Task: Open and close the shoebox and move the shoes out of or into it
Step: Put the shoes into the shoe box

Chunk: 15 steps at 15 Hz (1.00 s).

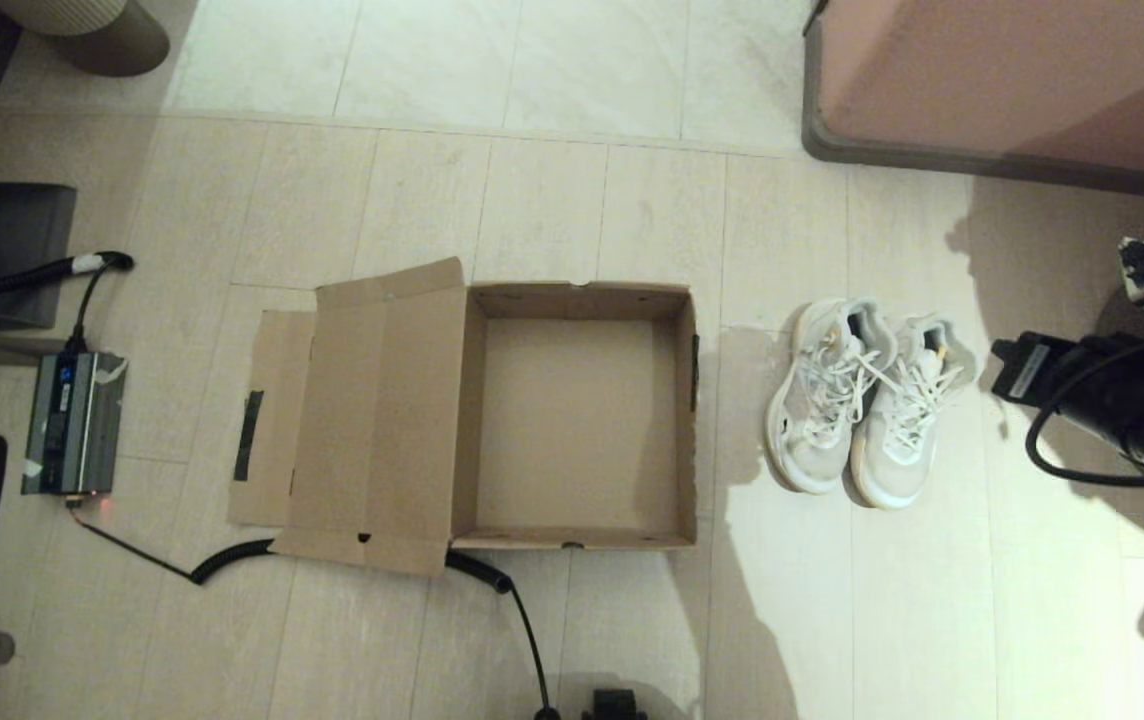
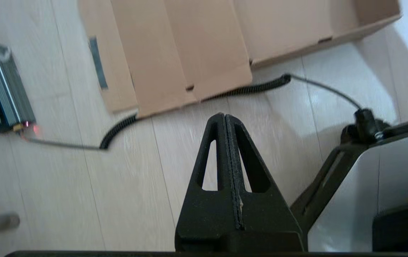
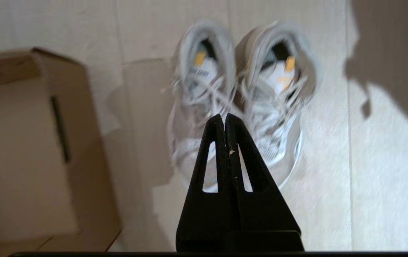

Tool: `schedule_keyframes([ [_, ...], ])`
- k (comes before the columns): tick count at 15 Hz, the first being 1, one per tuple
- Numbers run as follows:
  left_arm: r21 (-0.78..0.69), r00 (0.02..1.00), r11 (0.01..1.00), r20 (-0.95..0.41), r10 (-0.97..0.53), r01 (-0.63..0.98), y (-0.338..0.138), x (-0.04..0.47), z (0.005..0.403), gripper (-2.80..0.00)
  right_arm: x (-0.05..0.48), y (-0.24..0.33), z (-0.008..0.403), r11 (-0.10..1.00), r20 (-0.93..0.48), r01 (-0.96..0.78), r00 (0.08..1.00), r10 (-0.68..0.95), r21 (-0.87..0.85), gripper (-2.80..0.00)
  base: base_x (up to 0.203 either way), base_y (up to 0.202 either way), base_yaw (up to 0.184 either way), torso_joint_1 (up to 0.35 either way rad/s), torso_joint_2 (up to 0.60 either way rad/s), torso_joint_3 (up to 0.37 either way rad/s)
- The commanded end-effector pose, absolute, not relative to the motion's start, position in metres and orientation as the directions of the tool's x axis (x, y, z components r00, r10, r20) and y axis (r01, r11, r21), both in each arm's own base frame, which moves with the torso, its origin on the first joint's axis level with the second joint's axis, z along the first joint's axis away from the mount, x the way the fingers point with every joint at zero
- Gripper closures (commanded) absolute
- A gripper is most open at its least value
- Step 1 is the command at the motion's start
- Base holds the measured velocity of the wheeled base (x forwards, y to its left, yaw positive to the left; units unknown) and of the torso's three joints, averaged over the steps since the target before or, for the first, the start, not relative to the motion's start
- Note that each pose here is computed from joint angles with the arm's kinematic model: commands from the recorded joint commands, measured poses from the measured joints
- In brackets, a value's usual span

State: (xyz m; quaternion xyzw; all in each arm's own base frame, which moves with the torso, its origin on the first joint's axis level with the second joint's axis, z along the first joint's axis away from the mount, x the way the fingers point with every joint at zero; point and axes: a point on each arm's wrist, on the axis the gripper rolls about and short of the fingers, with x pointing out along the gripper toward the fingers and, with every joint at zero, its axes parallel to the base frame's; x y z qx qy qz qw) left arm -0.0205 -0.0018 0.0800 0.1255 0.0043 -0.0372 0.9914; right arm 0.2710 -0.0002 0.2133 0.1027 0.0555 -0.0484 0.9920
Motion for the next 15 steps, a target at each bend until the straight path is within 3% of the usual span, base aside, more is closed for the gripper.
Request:
schedule_keyframes([
  [1,0.252,0.997,0.965,0.024,-0.076,0.068,-0.002,-0.024,0.079,0.0,0.308,-0.009,0.198,0.974,-0.165,0.141,0.98,-0.112,0.177,0.0,0.0,0.0,0.0,0.0,0.0,0.0],
  [4,0.252,0.997,0.965,0.025,-0.077,0.069,-0.002,-0.024,0.08,0.0,0.346,-0.015,0.191,0.982,-0.163,0.137,0.98,-0.115,0.129,0.0,0.0,0.0,0.0,0.0,0.0,0.0],
  [5,0.252,0.997,0.965,0.023,-0.075,0.067,-0.002,-0.024,0.079,0.0,0.354,-0.016,0.191,0.985,-0.158,0.133,0.981,-0.115,0.114,-2.8,0.0,0.0,0.0,0.0,0.0,0.0],
  [15,0.252,0.997,0.965,0.023,-0.077,0.068,-0.002,-0.023,0.079,0.0,0.403,-0.034,0.142,0.986,-0.215,0.124,0.972,-0.097,0.116,-2.8,0.0,0.0,0.0,0.0,0.0,0.0],
])
